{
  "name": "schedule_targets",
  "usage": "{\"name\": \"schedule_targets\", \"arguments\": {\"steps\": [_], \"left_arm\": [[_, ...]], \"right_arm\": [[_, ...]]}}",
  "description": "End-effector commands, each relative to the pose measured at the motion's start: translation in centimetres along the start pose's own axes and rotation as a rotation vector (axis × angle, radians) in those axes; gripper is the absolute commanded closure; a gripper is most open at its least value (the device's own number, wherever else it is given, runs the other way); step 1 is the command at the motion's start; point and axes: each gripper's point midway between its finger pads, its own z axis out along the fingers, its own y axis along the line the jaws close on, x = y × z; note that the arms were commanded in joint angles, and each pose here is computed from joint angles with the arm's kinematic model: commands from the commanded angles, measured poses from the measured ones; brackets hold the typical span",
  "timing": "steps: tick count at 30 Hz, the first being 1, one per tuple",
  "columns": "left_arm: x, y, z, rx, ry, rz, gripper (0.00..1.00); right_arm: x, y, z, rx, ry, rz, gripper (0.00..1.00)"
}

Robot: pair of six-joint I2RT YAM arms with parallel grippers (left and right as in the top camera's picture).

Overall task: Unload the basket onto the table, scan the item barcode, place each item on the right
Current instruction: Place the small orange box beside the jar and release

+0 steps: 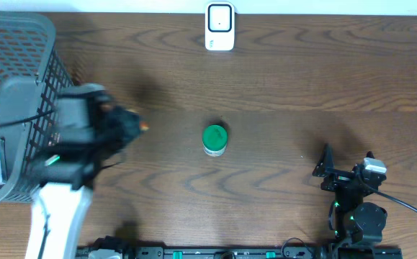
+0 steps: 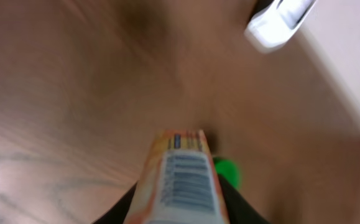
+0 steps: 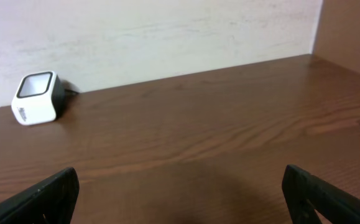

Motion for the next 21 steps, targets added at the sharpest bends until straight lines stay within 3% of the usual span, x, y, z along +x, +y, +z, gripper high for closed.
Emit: {"name": "schedule_targets", "arguments": {"steps": [1,9,15,18,21], "left_arm": [[2.0,1.8,5.2,-0.17,0.013,0.111,0.64],[6.7,3.8,16.0,-0.332,0.159,0.14,0.63],[7.3,4.6,17.9,-0.365,0.191,0.147,0.63],[4.6,2.0,15.3,-0.294,0.131,0.189,0.52],[0.4,-1.4,10.3,-0.193,0.018,0.217,0.23]], "right_arm": [[0.0,0.0,0.0,-0.002,-0.003,-0.008,0.01],[0.0,0.0,0.0,-0.002,-0.003,-0.008,0.01],[0.0,0.0,0.0,-0.002,-0.003,-0.008,0.01],[0.0,0.0,0.0,-0.002,-0.003,-0.008,0.01],[0.0,0.0,0.0,-0.002,-0.003,-0.008,0.01]]}}
